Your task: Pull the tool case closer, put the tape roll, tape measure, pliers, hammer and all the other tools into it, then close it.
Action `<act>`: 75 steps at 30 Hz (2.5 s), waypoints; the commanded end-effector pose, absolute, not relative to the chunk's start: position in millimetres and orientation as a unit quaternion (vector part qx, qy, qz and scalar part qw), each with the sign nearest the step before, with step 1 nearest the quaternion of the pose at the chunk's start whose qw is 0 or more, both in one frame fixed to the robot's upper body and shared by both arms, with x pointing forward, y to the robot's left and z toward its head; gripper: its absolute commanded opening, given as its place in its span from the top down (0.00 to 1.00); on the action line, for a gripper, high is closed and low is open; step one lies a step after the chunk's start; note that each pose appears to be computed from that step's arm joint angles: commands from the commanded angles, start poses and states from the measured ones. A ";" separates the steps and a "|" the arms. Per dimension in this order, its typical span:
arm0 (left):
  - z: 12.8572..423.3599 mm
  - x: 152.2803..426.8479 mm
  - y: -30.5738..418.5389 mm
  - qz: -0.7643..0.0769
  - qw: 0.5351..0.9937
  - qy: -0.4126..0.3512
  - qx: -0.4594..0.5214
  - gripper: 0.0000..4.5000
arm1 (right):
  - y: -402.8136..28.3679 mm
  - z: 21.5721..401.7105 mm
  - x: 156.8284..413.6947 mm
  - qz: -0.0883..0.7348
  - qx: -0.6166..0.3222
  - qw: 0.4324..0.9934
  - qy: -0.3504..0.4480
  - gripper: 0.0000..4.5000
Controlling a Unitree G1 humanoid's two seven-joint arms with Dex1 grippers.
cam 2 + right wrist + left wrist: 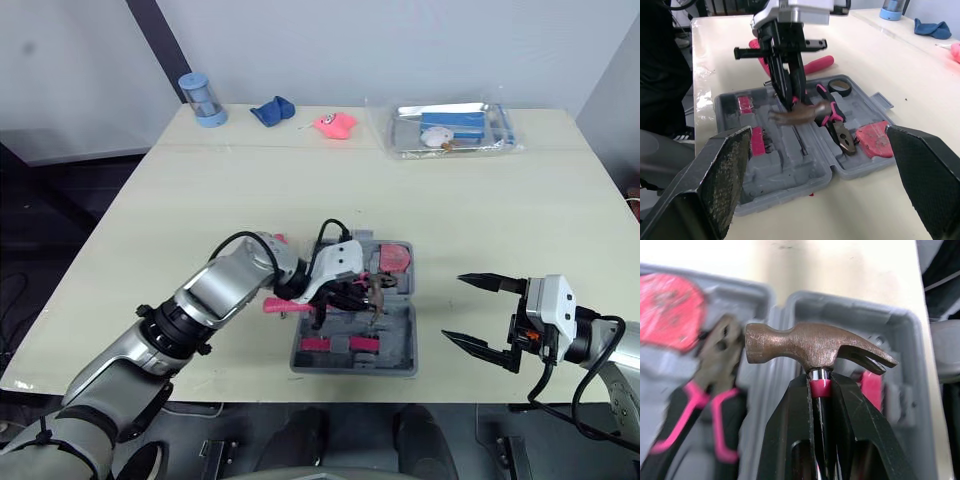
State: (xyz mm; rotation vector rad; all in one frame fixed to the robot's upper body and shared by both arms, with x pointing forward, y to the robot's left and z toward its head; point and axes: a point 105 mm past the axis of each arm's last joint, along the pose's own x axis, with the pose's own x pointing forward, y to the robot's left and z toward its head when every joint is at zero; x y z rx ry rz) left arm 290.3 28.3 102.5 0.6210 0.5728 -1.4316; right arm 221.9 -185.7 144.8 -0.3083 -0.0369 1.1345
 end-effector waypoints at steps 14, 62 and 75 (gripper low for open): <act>85.8 278.9 -8.1 -0.665 0.608 0.279 0.332 0.99 | -200.5 150.4 212.2 0.523 -0.168 0.835 -0.016 0.00; 127.0 297.9 -11.3 -0.672 0.636 0.220 0.309 0.51 | -196.3 147.4 209.5 0.516 -0.172 0.839 -0.018 0.00; 120.4 304.2 12.8 -0.694 0.672 0.112 0.234 0.51 | -194.5 147.0 211.0 0.514 -0.170 0.841 -0.020 0.00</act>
